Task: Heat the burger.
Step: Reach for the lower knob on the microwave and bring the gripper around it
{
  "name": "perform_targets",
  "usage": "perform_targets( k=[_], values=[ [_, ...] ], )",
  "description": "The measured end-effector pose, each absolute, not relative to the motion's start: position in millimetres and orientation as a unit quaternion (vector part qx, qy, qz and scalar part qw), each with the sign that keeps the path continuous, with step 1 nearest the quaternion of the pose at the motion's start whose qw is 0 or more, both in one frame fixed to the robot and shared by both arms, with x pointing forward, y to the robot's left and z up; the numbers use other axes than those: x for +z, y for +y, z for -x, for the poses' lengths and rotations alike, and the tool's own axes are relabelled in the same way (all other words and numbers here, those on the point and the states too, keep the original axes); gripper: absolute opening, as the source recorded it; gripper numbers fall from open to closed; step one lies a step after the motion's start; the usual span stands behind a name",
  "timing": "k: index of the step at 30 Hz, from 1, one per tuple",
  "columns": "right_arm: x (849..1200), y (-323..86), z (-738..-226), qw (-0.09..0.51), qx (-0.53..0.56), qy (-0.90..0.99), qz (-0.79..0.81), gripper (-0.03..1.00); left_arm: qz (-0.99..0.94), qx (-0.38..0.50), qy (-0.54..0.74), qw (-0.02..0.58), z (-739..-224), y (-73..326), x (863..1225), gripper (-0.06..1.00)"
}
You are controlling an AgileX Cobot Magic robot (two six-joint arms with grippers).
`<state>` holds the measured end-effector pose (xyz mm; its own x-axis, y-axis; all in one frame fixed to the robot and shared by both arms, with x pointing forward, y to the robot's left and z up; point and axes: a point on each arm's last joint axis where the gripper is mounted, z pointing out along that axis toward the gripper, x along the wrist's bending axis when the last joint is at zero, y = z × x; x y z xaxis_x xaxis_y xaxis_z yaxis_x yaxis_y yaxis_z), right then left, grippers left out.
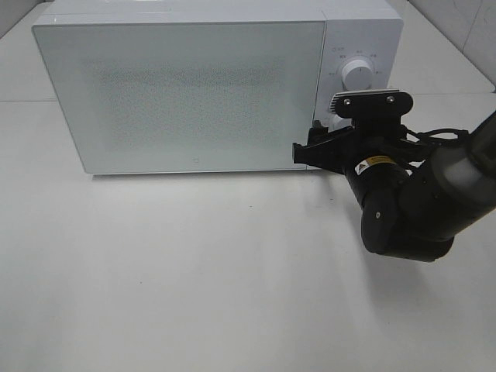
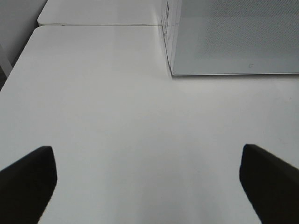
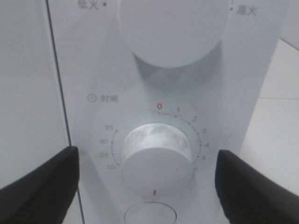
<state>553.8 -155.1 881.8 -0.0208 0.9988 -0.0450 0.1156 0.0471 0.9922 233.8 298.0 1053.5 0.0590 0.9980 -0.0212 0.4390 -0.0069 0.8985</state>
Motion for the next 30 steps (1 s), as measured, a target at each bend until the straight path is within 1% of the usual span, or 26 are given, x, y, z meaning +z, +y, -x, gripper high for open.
perform_targets(
  k=[14,16,17,18,19,21,22,23,24,25,26,30],
  values=[
    [884.0,-156.3,-560.0,0.477,0.466,0.543,-0.510,0.75,-0.613,0.357,0.586,0.392,-233.8,298.0,1053.5,0.99],
    [883.9,-156.3,-559.9,0.477,0.466,0.543,-0.510,0.72,-0.613,0.357,0.586,0.392,-233.8,298.0,1053.5,0.99],
    [883.9,-156.3,-559.9,0.477,0.466,0.543,-0.510,0.72,-0.613,0.357,0.586,0.392,-233.8,298.0,1053.5,0.99],
    [883.9,-156.1,-560.3,0.477,0.466,0.543,-0.511,0.69,-0.613,0.357,0.586,0.392,-233.8,298.0,1053.5,0.99],
    [883.9,-156.1,-560.3,0.477,0.466,0.543,-0.511,0.69,-0.613,0.357,0.586,0.392,-233.8,298.0,1053.5,0.99],
    [883.5,-155.7,-561.1,0.475,0.463,0.545,-0.513,0.60,-0.613,0.357,0.586,0.392,-233.8,298.0,1053.5,0.99],
    [883.5,-155.7,-561.1,0.475,0.463,0.545,-0.513,0.60,-0.613,0.357,0.586,0.392,-233.8,298.0,1053.5,0.99],
    [882.9,-156.5,-561.2,0.476,0.460,0.543,-0.516,0.51,-0.613,0.357,0.586,0.392,-233.8,298.0,1053.5,0.99],
    [882.7,-157.2,-561.2,0.477,0.458,0.542,-0.519,0.46,-0.613,0.357,0.586,0.392,-233.8,298.0,1053.5,0.99],
    [882.7,-157.2,-561.2,0.477,0.458,0.542,-0.519,0.46,-0.613,0.357,0.586,0.392,-233.8,298.0,1053.5,0.99],
    [882.6,-157.7,-561.2,0.479,0.456,0.540,-0.521,0.42,-0.613,0.357,0.586,0.392,-233.8,298.0,1053.5,0.99],
    [882.6,-157.7,-561.2,0.479,0.456,0.541,-0.520,0.42,-0.613,0.357,0.586,0.392,-233.8,298.0,1053.5,0.99]
  ],
)
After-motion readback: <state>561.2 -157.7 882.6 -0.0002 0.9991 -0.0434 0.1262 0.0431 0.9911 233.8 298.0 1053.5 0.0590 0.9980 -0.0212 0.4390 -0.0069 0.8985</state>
